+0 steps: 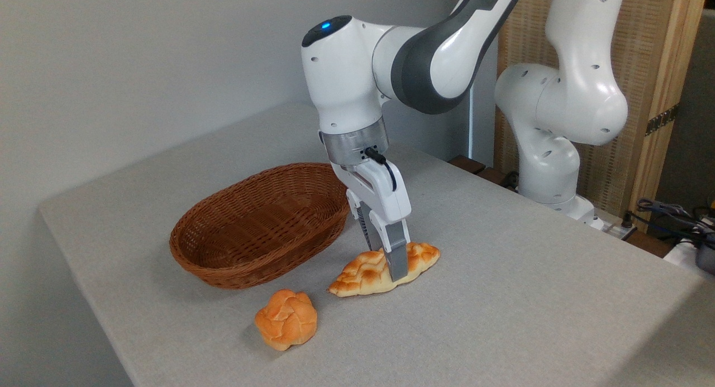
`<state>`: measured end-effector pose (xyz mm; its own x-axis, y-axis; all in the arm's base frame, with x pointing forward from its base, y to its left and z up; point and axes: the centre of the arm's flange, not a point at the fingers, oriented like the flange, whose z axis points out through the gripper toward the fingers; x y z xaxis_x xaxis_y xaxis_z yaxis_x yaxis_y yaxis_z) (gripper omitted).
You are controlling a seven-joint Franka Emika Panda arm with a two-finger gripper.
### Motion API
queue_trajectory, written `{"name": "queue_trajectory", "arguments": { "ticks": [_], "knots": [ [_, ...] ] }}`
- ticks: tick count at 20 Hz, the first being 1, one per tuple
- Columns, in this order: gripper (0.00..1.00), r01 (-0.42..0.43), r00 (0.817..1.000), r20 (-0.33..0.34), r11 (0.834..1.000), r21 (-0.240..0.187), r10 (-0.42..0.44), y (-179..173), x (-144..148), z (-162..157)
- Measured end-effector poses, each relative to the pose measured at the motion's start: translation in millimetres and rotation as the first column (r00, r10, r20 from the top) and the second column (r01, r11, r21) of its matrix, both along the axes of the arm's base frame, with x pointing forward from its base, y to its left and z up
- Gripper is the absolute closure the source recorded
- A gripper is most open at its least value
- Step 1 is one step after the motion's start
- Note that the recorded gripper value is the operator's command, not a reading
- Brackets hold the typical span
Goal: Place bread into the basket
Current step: 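Lift the braided loaf and carry it over the basket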
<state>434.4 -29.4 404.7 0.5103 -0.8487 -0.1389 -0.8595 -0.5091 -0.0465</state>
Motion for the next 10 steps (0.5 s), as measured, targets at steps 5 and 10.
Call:
{"name": "queue_trajectory", "arguments": {
  "ticks": [5,10],
  "knots": [
    [0.35,-0.015,1.0,0.01,1.0,0.007,0.014,2,6,39],
    [0.34,-0.04,0.998,0.05,0.999,-0.018,0.041,1,22,95]
  ]
}}
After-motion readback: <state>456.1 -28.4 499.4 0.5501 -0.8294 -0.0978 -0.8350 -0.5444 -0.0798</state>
